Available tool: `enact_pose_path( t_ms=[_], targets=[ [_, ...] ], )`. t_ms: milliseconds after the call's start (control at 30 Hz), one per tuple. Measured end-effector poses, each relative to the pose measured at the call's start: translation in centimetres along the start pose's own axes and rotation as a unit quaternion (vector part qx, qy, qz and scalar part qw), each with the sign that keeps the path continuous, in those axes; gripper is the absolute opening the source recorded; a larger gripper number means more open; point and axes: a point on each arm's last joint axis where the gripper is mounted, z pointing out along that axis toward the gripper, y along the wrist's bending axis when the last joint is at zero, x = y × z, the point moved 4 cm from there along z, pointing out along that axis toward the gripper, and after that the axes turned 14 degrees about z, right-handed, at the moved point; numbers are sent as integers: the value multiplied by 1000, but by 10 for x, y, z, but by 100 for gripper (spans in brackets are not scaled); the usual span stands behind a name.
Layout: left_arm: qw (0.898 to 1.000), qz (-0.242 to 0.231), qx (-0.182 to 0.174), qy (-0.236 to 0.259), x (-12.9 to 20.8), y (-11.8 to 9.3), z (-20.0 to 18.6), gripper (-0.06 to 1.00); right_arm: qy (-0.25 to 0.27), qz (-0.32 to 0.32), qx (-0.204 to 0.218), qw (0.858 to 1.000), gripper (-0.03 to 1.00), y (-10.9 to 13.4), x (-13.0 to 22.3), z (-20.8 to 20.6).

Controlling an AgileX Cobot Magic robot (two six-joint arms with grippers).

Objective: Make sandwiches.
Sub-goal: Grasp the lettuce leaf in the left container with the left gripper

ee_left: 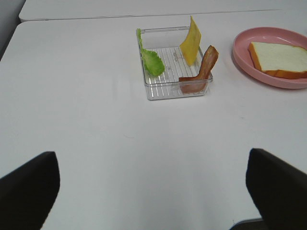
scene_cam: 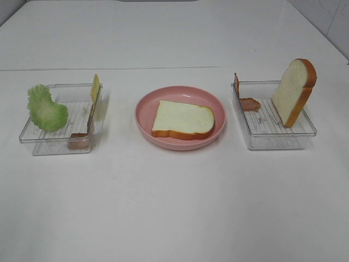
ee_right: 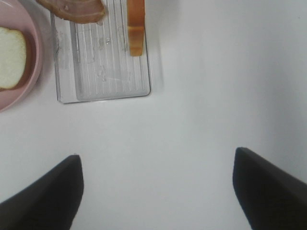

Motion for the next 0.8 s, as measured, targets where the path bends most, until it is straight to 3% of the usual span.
enact_pose_path(
  t_ms=[100, 233, 300, 400, 467, 600, 667, 800],
  targets=[
    [1000, 0, 0, 0, 0, 0, 0, 99, -6, 0, -2, 1000, 76, -2, 10, -5],
    [1000, 0, 0, 0, 0, 0, 0, 99, -31, -2, -8, 999, 76, -18, 73, -23],
    [1000, 0, 0, 0, 0, 0, 0, 99, -40, -3, -9, 999, 76, -21, 86, -26],
    [1000, 0, 0, 0, 0, 0, 0, 99, -75, -8, -11, 997, 76, -30, 116, -35],
    [1000, 0, 0, 0, 0, 0, 0, 99, -126, -12, -24, 992, 76, -39, 150, -45],
    [1000, 0, 0, 0, 0, 0, 0, 99, -157, -14, -32, 987, 76, -42, 166, -50],
    [1000, 0, 0, 0, 0, 0, 0, 99, -206, -17, -45, 977, 76, -49, 193, -54],
    [1000, 0, 0, 0, 0, 0, 0, 99, -240, -20, -54, 969, 76, -54, 210, -54]
  ],
)
